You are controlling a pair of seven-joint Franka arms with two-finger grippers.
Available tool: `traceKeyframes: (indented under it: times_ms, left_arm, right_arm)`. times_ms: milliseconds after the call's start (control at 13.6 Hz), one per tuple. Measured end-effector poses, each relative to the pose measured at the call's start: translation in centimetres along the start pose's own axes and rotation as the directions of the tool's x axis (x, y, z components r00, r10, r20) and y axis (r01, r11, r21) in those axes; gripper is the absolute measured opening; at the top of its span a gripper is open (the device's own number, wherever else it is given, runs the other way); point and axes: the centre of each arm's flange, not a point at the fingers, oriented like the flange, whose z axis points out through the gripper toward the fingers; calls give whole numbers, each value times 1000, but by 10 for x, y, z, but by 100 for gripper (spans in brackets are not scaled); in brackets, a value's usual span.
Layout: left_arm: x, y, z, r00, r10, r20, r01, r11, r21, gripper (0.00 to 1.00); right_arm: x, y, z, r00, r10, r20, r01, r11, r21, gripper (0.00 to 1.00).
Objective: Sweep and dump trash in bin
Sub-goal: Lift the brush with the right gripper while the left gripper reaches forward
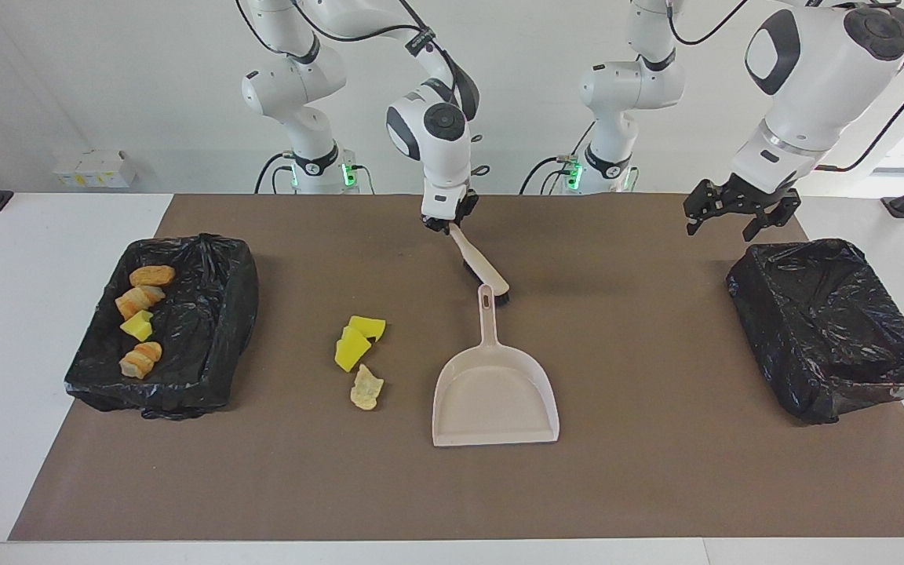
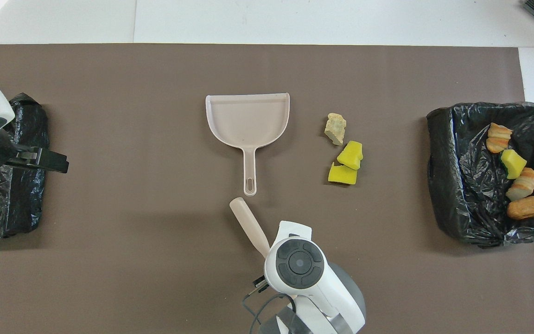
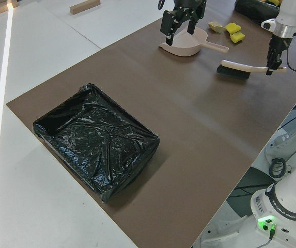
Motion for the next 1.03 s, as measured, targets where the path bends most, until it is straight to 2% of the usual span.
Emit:
traceKeyframes:
  times_ms: [221, 368, 516, 811, 1032]
  left_arm:
    - [0, 0, 0, 1000, 0, 0, 0, 1000, 0, 100]
    - [-1, 0, -2, 1000, 0, 1, 0, 1000, 0, 100]
    - [-6, 0, -18, 1000, -1, -28, 1, 1000, 4, 100]
    - [-15, 2, -32, 999, 0, -44, 0, 1000, 6, 100]
    - [-13, 12, -32, 999, 23, -48, -23, 1000, 8, 100]
  right_arm:
    - [3, 2, -30, 994, 101, -30, -101, 995, 11, 26]
    - [-8, 10, -61, 988, 151, -12, -151, 988, 6, 26]
    - [-29, 28, -96, 980, 199, 21, -198, 980, -5, 26]
    - [-63, 95, -153, 943, 332, 25, -332, 943, -8, 26]
    - [-71, 165, -168, 912, 410, -1, -410, 912, -14, 26]
